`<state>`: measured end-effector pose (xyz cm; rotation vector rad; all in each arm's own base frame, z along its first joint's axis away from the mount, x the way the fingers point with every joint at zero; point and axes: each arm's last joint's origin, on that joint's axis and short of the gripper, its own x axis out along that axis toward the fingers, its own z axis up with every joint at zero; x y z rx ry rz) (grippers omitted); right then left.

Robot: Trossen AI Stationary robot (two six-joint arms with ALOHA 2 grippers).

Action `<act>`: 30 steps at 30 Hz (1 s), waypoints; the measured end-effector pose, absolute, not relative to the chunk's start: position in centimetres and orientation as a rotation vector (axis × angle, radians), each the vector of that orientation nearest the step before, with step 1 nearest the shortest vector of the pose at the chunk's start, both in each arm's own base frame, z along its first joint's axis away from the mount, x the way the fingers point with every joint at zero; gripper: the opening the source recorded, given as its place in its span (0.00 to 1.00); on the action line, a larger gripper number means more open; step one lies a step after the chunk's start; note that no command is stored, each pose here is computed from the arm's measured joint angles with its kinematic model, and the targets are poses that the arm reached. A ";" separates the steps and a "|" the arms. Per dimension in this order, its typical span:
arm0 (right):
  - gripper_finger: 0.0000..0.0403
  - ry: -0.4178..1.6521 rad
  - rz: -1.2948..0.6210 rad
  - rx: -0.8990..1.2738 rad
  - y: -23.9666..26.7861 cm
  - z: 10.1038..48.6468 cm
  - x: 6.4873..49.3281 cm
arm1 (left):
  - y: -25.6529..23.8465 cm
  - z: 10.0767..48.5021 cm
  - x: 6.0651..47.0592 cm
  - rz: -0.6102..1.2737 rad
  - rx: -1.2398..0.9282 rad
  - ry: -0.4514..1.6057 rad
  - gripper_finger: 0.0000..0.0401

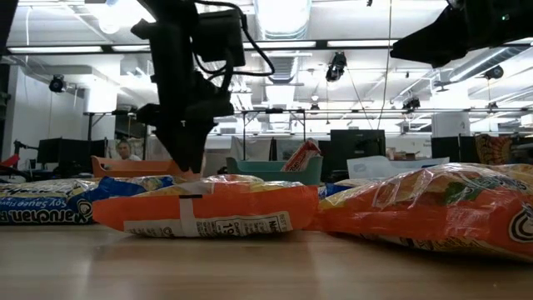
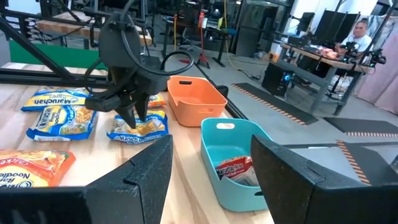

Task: Sort Maruchan noodles
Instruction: Put the blue noodle pack into the orange bin

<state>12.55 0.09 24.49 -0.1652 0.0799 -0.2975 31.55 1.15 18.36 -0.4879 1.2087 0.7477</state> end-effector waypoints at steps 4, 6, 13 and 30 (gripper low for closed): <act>0.51 0.080 -0.302 -0.166 0.1 24.5 12.5 | 1.0 17.3 32.1 0.779 -0.507 1.226 0.45; 0.51 0.080 -0.303 -0.165 0.1 24.5 12.5 | 1.0 16.5 32.2 0.796 -0.506 1.250 0.48; 0.51 0.081 -0.318 -0.165 0.0 24.5 12.5 | 1.1 14.6 32.6 0.846 -0.470 1.282 0.51; 0.51 0.082 -0.318 -0.170 0.0 24.5 12.5 | 0.9 15.3 33.2 0.772 -0.480 1.283 0.02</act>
